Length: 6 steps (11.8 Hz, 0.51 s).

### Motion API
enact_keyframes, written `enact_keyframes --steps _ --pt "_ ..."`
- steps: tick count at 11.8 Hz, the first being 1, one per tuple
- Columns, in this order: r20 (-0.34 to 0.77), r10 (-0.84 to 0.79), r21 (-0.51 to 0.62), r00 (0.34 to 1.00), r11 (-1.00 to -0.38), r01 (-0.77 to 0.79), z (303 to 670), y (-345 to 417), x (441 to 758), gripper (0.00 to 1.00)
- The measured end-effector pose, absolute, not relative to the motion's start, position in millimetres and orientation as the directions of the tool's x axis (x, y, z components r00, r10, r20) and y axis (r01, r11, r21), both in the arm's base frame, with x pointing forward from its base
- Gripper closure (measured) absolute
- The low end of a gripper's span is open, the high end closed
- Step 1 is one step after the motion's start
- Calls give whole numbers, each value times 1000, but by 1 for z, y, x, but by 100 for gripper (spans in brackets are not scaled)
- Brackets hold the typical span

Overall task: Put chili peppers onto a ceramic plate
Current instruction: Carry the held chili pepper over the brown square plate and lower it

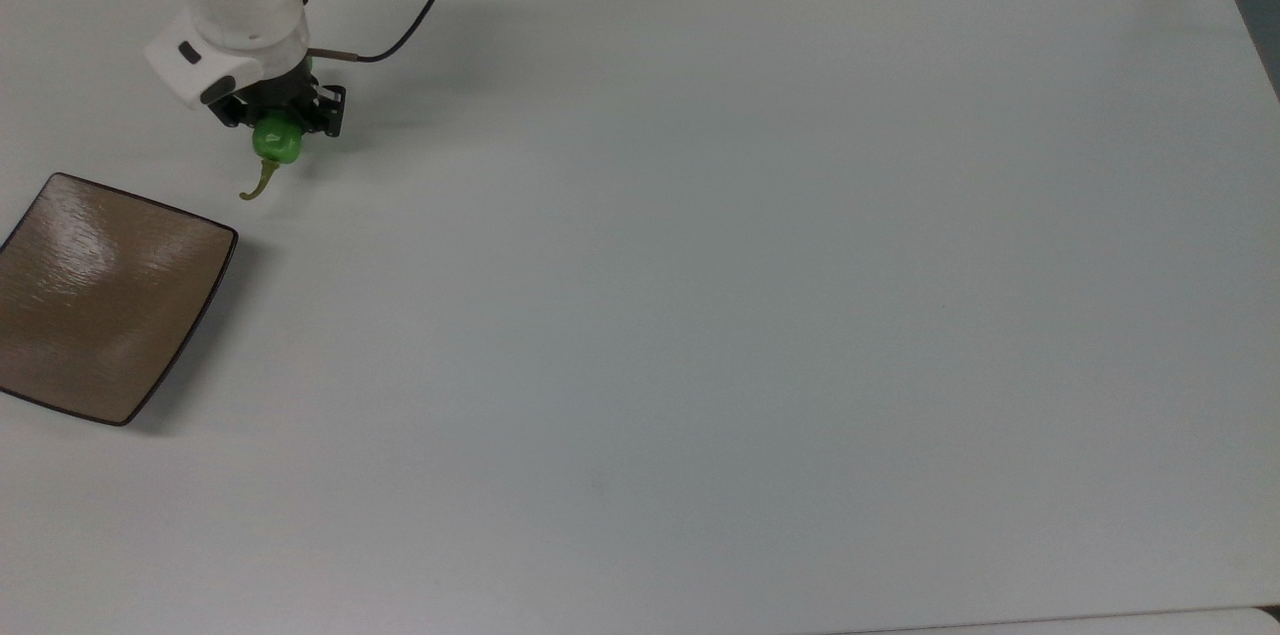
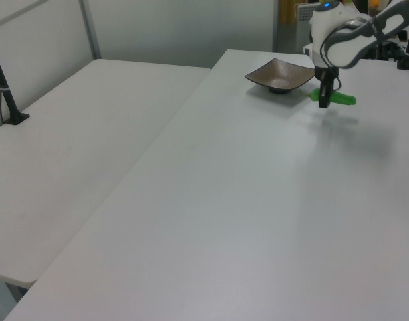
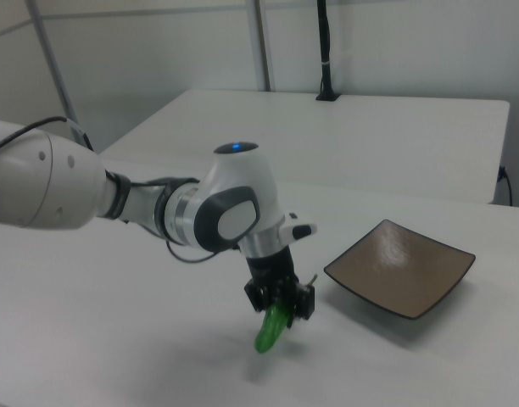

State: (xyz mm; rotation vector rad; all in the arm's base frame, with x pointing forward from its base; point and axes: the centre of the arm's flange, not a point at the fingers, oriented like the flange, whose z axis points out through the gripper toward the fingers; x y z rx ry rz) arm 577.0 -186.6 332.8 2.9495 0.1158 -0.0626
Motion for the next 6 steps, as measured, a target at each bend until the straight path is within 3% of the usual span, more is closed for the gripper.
enact_keyframes --steps 6 --pt "185 -55 60 981 -996 -68 411 -192 629 87"
